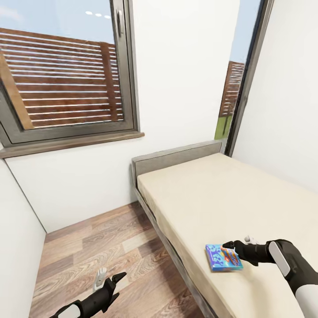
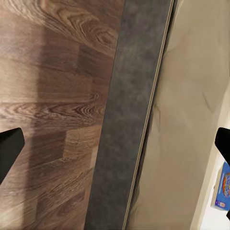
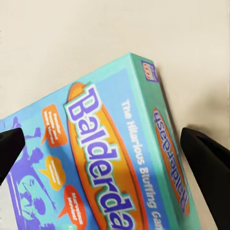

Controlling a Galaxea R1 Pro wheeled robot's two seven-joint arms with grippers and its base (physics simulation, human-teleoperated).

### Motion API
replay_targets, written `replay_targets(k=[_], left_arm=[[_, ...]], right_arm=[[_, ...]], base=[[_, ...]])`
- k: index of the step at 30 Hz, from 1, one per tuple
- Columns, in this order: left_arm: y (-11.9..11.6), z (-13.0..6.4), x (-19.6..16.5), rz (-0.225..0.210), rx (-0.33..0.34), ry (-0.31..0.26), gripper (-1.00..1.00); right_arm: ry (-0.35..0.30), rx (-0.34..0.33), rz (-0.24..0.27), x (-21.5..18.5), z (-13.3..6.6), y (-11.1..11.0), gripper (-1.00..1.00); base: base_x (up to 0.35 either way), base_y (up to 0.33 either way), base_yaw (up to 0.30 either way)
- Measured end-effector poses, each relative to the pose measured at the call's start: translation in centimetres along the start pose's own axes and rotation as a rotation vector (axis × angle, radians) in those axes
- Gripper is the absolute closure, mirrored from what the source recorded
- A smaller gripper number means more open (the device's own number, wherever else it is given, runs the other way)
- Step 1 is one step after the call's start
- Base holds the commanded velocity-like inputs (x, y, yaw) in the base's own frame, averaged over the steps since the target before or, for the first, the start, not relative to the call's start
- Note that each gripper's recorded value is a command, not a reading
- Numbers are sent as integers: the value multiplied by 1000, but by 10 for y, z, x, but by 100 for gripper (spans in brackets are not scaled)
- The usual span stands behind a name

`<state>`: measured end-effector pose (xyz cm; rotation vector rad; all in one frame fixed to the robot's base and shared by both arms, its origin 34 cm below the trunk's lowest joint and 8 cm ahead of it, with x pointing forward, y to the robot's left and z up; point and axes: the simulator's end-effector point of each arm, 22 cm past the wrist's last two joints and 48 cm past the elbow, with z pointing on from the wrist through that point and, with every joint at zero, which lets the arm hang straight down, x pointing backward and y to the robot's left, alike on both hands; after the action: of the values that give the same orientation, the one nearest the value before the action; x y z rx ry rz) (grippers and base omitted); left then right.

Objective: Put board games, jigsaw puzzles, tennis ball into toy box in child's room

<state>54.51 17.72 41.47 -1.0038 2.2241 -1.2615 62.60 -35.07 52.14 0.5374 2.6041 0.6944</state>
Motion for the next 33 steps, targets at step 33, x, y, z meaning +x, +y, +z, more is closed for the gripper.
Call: replay_targets(k=[33], left_arm=[[0,0,0,1,0,1,-100]], right_arm=[[3,13,-8,1,0,-2,-100]], base=[[-57,-51,25]])
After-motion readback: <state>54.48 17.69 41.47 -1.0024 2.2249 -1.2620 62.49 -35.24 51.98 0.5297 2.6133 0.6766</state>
